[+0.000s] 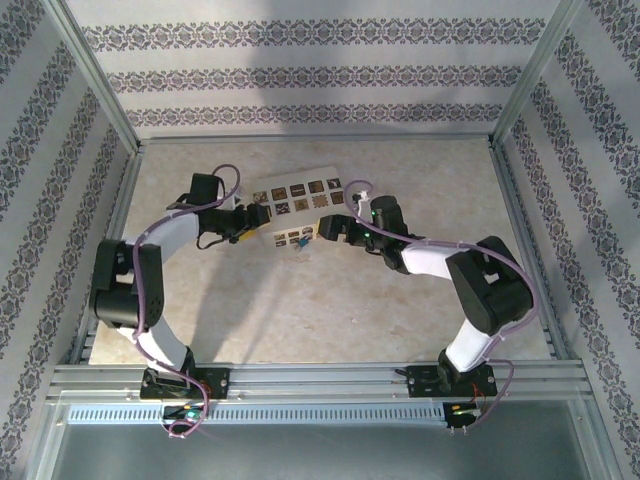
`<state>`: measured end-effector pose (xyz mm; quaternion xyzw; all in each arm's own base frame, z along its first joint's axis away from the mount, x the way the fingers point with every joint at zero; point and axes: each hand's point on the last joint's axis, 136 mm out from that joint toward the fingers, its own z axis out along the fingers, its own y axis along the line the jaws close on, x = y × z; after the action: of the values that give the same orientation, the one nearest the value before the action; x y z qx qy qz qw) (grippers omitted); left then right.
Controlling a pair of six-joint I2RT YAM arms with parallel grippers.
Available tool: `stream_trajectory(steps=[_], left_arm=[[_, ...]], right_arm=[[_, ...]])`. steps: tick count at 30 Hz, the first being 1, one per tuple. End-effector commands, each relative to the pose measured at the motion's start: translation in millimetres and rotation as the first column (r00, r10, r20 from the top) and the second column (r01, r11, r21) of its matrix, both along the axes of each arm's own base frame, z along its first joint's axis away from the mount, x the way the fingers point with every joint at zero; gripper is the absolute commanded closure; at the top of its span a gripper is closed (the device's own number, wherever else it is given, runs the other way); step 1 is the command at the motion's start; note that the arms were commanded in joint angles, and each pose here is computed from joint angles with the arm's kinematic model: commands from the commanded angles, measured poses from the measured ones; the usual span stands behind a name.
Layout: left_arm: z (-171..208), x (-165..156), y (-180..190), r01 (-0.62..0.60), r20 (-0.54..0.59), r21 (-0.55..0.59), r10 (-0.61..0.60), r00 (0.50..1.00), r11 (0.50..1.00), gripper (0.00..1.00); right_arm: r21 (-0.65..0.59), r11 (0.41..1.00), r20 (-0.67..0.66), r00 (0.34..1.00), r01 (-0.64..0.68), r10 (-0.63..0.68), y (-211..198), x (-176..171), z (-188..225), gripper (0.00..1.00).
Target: Unlock the padlock with the key
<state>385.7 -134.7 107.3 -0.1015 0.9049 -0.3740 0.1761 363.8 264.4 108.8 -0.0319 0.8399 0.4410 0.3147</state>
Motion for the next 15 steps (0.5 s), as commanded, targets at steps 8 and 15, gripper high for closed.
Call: stream_trajectory(steps=[8, 15], left_arm=[[79.5, 8.4, -1.6, -0.049, 0.214, -0.044, 0.057, 0.975, 0.998, 0.34], [75.2, 26.1, -29.7, 0.02, 0.193, -0.088, -0.002, 0.981, 0.996, 0.49]], right_arm=[[0.093, 0.994, 0.087, 0.995, -0.064, 0.056, 37.9, -37.5, 17.5, 0.12], [0.159, 0.986, 0.063, 0.997, 0.041, -0.052, 57.7, -15.4, -6.5, 0.2]])
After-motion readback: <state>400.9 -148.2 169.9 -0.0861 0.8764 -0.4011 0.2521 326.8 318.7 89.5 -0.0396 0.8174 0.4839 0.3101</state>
